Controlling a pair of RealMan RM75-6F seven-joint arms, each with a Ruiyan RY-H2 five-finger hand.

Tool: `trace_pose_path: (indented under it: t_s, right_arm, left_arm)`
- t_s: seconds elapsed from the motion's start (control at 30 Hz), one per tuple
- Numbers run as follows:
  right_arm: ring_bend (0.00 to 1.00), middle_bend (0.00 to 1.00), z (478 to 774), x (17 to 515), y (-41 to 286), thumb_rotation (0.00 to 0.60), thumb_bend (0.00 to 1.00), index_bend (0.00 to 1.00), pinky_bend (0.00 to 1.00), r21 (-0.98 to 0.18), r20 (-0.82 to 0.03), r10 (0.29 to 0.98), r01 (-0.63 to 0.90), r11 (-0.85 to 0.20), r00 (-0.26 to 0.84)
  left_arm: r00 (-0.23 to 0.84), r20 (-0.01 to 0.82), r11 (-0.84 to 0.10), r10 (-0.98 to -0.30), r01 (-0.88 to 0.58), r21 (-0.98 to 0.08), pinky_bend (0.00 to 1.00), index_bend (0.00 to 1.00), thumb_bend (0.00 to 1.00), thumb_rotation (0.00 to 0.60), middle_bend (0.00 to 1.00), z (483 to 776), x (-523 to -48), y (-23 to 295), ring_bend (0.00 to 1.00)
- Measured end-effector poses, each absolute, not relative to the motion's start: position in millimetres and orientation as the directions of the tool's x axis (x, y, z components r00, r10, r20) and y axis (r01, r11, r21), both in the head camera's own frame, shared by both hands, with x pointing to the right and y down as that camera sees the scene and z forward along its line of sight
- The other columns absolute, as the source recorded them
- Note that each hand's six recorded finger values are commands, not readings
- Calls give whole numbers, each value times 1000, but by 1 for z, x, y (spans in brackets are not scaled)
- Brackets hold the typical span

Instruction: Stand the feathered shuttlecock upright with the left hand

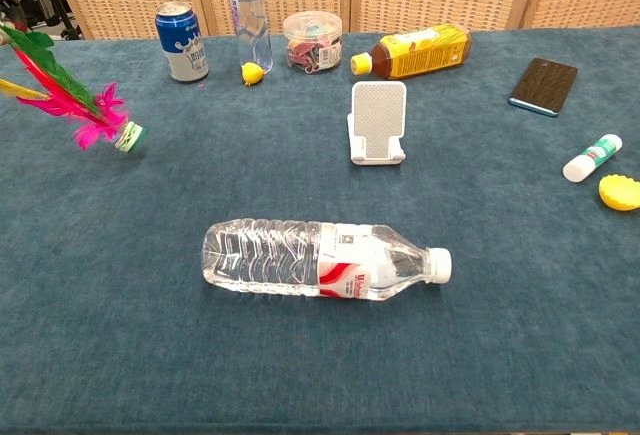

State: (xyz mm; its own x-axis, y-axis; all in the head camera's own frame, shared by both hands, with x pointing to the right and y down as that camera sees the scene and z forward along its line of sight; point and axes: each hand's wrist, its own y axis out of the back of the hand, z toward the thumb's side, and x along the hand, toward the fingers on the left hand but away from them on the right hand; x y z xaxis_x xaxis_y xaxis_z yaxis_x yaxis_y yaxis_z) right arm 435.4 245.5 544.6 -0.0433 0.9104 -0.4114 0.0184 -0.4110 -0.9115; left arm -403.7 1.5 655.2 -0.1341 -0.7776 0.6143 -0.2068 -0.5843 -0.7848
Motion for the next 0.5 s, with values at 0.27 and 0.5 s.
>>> trace_pose_path:
  t_s: [0.27,0.5]
  right_arm:
    - [0,0,541,435,245,600,0,0,0,-916,-402,915,24,-401,-39]
    - [0,0,539,435,246,600,0,0,0,-918,-397,917,27,-396,-37]
  left_arm:
    - [-48,546,-537,-836,-132,-833,0,611,605,600,0,627,-377,-4,0]
    - [-2,524,-523,-852,-40,-851,0,611,599,600,0,621,-363,3,0]
